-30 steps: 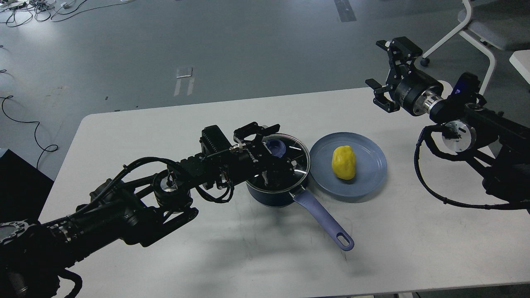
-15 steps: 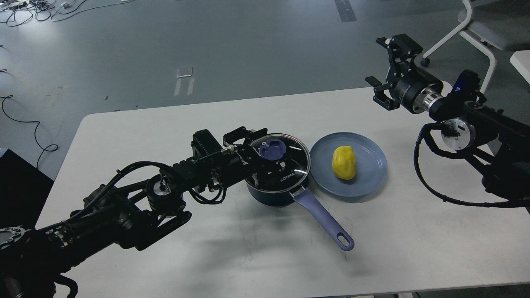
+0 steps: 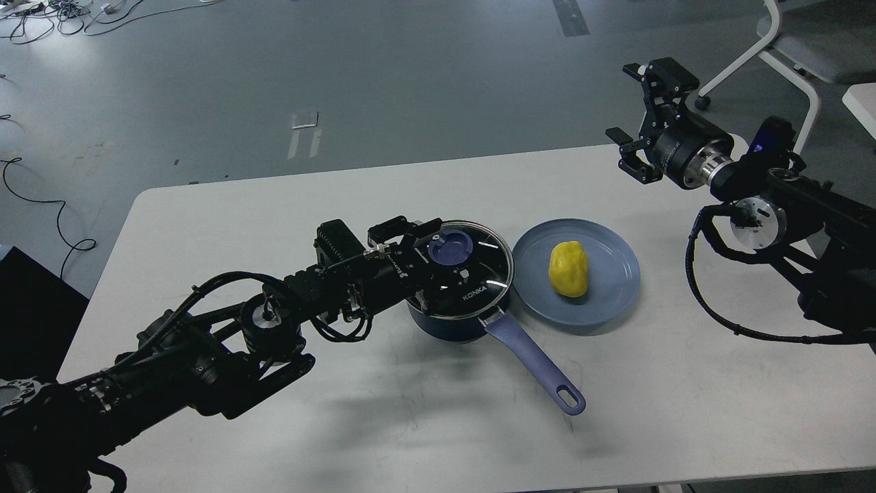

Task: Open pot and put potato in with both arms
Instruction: 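Lower the left gripper onto the glass lid knob and grasp it, then lift the glass lid off the saucepan with the left gripper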

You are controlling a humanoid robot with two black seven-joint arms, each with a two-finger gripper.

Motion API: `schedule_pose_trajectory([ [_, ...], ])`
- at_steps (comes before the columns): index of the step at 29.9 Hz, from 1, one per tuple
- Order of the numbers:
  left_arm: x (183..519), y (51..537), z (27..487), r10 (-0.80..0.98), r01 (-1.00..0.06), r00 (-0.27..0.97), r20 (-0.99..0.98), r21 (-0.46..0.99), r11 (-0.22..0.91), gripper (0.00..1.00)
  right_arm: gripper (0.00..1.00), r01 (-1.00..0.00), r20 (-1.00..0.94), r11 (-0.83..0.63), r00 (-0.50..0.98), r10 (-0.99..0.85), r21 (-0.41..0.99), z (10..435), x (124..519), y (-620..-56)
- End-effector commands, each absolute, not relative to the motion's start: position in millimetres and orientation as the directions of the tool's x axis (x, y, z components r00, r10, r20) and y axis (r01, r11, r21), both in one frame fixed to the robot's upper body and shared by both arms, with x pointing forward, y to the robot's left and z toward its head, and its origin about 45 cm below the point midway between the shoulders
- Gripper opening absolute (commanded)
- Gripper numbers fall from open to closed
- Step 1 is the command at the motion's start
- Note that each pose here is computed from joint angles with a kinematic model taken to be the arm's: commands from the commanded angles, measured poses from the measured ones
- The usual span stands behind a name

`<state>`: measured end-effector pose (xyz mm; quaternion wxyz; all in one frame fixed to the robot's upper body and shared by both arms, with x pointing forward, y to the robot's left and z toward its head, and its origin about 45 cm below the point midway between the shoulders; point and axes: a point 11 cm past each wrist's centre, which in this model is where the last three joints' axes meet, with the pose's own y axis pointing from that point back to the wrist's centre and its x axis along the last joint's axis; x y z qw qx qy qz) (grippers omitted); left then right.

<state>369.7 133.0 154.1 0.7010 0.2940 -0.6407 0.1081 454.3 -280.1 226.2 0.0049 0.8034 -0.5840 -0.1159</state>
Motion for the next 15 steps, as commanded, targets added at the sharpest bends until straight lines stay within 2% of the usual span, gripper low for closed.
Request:
schedule_pose_trajectory([
  [1, 370.4, 136.6, 154.4, -0.229, -0.532, 0.155, 0.961, 0.277, 0.801, 0.68, 1.0, -0.937, -0.181, -0.318, 0.291, -0.939, 0.145, 225.4, 453.9, -280.0],
  [3, 370.6, 136.7, 154.4, -0.229, -0.533, 0.155, 0.961, 0.277, 0.8, 0.66, 1.0, -0.937, -0.181, -0.317, 0.289, -0.94, 0.149, 224.3, 453.6, -280.6],
  [6, 370.6, 137.4, 154.3, -0.231, -0.532, 0.154, 0.961, 0.278, 0.8, 0.55, 1.0, -0.937, -0.178, -0.316, 0.289, -0.941, 0.149, 224.1, 453.5, -280.6],
  [15, 370.1, 141.4, 158.3, -0.221, -0.529, 0.158, 0.962, 0.271, 0.804, 0.53, 1.0, -0.938, -0.18, -0.314, 0.286, -0.941, 0.15, 223.3, 453.2, -281.0],
])
